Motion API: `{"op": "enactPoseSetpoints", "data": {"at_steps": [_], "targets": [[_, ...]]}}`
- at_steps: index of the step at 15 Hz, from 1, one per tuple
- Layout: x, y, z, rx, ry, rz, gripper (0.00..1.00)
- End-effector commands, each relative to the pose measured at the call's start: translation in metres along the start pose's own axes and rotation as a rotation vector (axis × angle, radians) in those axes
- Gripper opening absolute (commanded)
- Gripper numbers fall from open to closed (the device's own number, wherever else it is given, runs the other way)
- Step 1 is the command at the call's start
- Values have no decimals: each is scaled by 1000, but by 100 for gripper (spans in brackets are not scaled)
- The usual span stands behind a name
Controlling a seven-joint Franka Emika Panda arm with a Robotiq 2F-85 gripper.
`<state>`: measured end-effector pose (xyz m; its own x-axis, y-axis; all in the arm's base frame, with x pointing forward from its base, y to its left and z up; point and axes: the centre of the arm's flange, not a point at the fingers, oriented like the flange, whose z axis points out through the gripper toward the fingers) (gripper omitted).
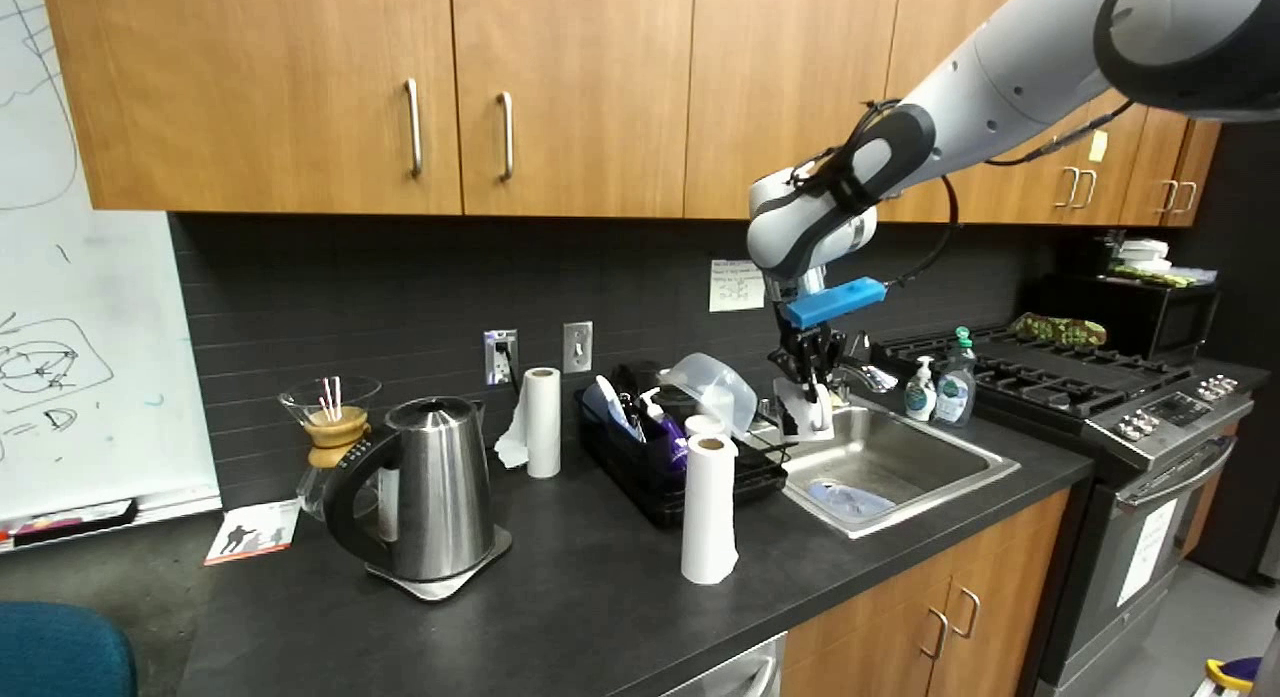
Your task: Remove a white mug from the dish drying rack and put it on the countertop
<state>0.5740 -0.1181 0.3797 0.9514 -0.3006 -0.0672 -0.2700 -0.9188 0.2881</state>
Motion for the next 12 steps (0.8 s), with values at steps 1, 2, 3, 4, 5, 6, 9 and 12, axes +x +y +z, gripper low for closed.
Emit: {"op": "enactPoseSetpoints", "data": {"at_steps": [1, 2, 3, 4, 5, 6, 9, 12], "targets": [[-39, -4, -5, 3, 5, 54, 5], [-44, -7, -1, 7, -6, 60, 5], [-49, -10, 3, 8, -16, 63, 5], [-53, -13, 7, 13, -27, 62, 5], [-57, -17, 13, 14, -38, 59, 5], [-61, -20, 17, 17, -46, 56, 5], [-66, -30, 29, 37, -60, 38, 5], [-60, -41, 39, 56, -44, 23, 5]]}}
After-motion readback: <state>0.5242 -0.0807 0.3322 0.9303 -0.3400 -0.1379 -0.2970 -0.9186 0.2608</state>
